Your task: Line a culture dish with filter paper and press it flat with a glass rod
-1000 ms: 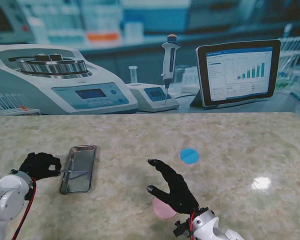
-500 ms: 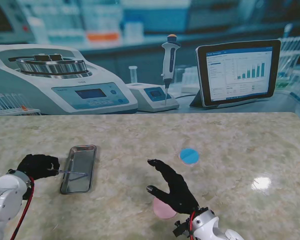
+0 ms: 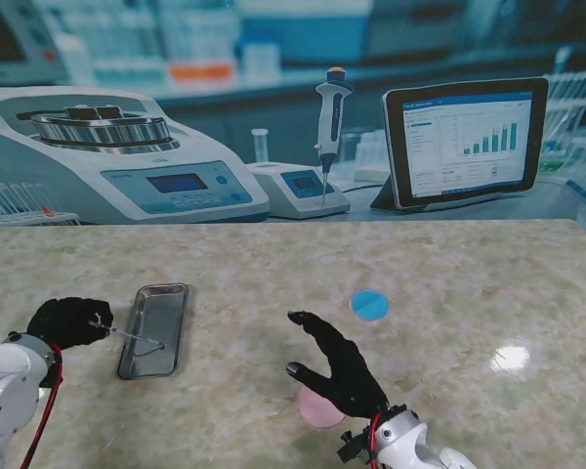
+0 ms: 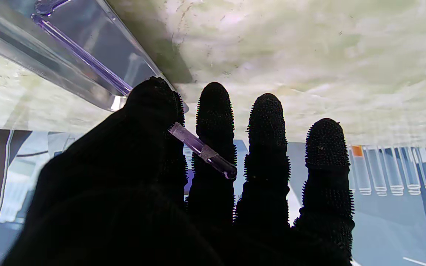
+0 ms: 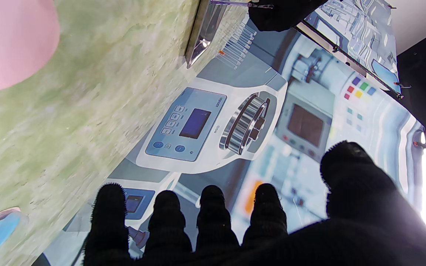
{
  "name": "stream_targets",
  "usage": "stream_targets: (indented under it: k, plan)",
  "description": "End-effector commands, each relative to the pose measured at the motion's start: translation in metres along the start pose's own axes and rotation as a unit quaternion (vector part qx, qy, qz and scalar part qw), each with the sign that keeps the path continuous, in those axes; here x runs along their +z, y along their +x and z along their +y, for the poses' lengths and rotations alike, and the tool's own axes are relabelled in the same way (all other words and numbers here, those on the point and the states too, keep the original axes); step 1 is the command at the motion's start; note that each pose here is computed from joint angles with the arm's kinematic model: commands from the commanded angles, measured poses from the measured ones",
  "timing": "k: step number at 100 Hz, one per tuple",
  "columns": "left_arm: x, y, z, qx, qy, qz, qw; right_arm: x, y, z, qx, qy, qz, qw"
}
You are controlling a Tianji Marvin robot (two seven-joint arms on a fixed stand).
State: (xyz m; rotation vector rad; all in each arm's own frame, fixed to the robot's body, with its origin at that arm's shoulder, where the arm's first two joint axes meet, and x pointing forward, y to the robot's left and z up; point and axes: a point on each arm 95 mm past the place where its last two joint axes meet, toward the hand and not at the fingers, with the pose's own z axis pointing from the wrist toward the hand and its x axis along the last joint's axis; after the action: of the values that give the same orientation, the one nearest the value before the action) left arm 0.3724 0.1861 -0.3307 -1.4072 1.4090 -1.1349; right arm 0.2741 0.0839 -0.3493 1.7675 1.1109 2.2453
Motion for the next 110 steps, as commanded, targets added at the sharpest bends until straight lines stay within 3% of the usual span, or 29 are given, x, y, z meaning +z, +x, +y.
stream_targets:
  k: [1,53,110]
  plan:
    - [-0.002,0.002,-0.002,0.001,0.000,0.004,1.0000,-0.001,0.002,-0.003,0.004,0.002,-0.002,1.0000]
    - [-0.005,0.001,-0.005,-0.010,0.001,0.006,0.9999,0.000,0.002,-0.003,0.003,0.000,-0.002,1.0000]
    - [-0.019,0.005,-0.012,-0.079,0.037,0.024,0.9959,0.002,0.001,-0.002,-0.003,0.002,-0.001,1.0000]
